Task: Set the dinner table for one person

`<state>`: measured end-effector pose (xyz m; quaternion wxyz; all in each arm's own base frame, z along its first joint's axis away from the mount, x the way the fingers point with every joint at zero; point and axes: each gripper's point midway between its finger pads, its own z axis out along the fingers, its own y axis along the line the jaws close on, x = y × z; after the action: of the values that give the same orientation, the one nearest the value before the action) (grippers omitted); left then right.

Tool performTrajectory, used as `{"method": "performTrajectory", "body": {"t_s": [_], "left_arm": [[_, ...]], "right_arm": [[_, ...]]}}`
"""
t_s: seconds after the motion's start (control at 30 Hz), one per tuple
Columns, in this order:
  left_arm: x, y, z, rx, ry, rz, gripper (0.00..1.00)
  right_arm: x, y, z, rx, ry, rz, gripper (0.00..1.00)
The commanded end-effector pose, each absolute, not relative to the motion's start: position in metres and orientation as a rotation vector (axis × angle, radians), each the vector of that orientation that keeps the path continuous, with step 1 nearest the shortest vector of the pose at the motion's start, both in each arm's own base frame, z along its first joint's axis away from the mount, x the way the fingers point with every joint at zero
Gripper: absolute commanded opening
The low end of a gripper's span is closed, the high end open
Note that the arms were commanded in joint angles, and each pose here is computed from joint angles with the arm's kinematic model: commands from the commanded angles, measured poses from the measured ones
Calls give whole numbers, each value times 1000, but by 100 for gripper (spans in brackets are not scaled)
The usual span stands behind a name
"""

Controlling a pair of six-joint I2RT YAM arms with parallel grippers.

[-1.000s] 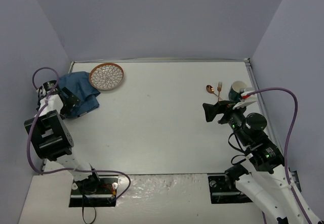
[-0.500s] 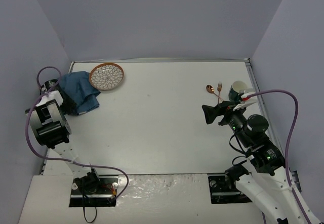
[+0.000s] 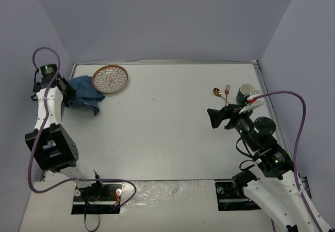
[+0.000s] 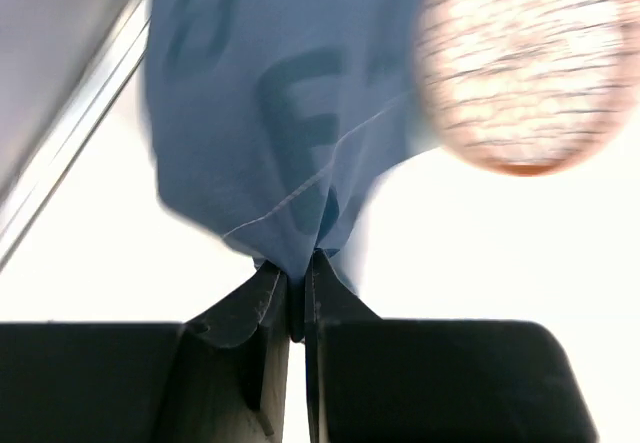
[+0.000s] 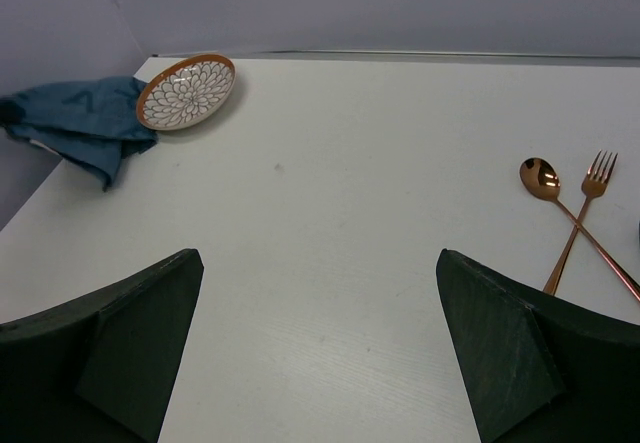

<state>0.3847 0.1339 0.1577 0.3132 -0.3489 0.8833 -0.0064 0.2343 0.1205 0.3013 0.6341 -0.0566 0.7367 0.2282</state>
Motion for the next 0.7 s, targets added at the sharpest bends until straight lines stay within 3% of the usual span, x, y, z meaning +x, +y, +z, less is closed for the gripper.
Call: {"method": "performTrajectory", "body": {"t_s": [0.0,0.27,0.47,0.67], "left_arm": [[376,78,309,-673,2122,-60,0],[377,-48,434,-319,1957,-321,0],[396,-127,470,-123,1913,-510,0],[368,-183,493,92,1877,-607,0]], "right_arm": [[244,135,327,-141,1630,584,100],[253,150,324,-168,1673,628,100],[266,146,324,-160,1689,564,100],[268,144,334,-157,1671,547,100]]}}
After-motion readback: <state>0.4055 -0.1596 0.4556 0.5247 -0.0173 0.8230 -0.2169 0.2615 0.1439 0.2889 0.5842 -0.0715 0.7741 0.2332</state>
